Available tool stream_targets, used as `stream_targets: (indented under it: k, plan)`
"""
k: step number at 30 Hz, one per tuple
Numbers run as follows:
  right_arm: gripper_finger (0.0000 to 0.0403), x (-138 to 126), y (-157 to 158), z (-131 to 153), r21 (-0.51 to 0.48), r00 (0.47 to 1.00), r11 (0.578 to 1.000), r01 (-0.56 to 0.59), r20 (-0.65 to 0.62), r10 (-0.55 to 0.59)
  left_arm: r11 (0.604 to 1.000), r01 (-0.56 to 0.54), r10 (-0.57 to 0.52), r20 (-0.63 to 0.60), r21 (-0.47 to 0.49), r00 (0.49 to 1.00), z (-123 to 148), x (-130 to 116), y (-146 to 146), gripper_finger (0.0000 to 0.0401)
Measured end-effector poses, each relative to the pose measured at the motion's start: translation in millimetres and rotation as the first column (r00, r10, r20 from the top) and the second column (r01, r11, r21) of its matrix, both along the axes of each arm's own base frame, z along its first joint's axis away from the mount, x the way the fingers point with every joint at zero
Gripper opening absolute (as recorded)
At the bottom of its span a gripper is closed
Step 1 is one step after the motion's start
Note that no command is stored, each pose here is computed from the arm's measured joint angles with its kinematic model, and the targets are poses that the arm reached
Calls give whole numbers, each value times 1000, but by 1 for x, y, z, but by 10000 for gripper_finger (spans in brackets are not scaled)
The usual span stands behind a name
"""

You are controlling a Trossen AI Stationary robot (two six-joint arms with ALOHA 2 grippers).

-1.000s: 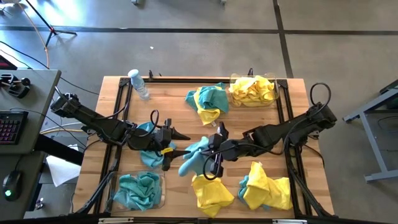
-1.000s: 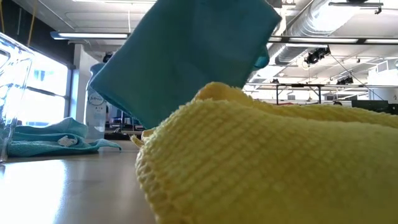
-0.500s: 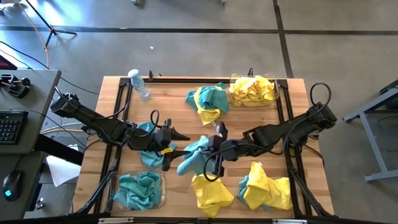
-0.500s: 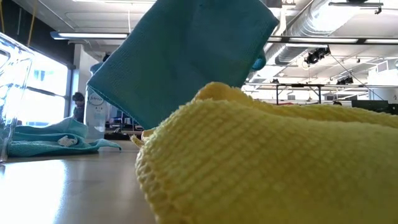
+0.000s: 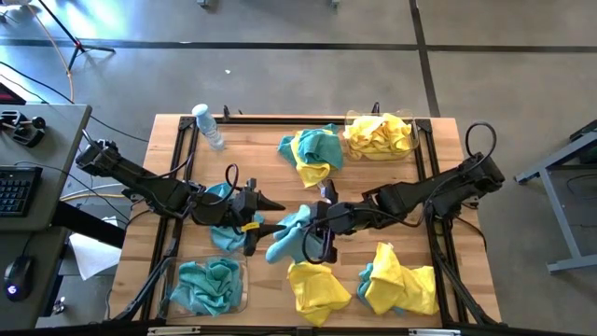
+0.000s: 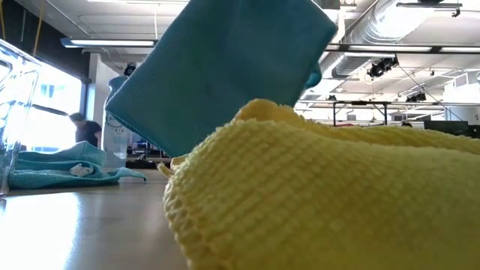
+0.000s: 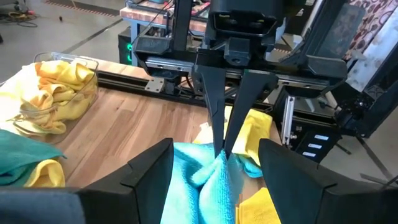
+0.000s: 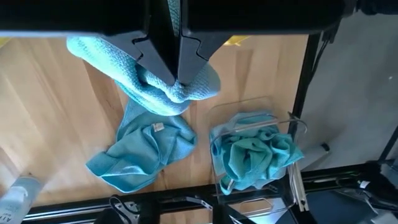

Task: Sort microfiber towel by color & place in baskets
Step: Put the blue microfiber towel into the bottom transparent bin

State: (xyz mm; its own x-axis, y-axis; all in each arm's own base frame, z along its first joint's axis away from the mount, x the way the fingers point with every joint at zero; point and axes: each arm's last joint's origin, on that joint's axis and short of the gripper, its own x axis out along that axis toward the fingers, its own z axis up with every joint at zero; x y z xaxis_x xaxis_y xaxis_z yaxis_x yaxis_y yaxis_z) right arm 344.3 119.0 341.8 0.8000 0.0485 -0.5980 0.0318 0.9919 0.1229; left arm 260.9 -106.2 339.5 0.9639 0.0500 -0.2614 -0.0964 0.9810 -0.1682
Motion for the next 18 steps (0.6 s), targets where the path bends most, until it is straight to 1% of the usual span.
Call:
stream_targets:
  k: [10,18]
  plan:
    - [0,0,0,0,-17,1000,1000,-13,1,13,1000,-1,1,0,3,1000,0,0,0,225]
    - [0,0,0,0,-16,1000,1000,-9,2,9,990,36,-35,-12,139,999,0,0,0,225]
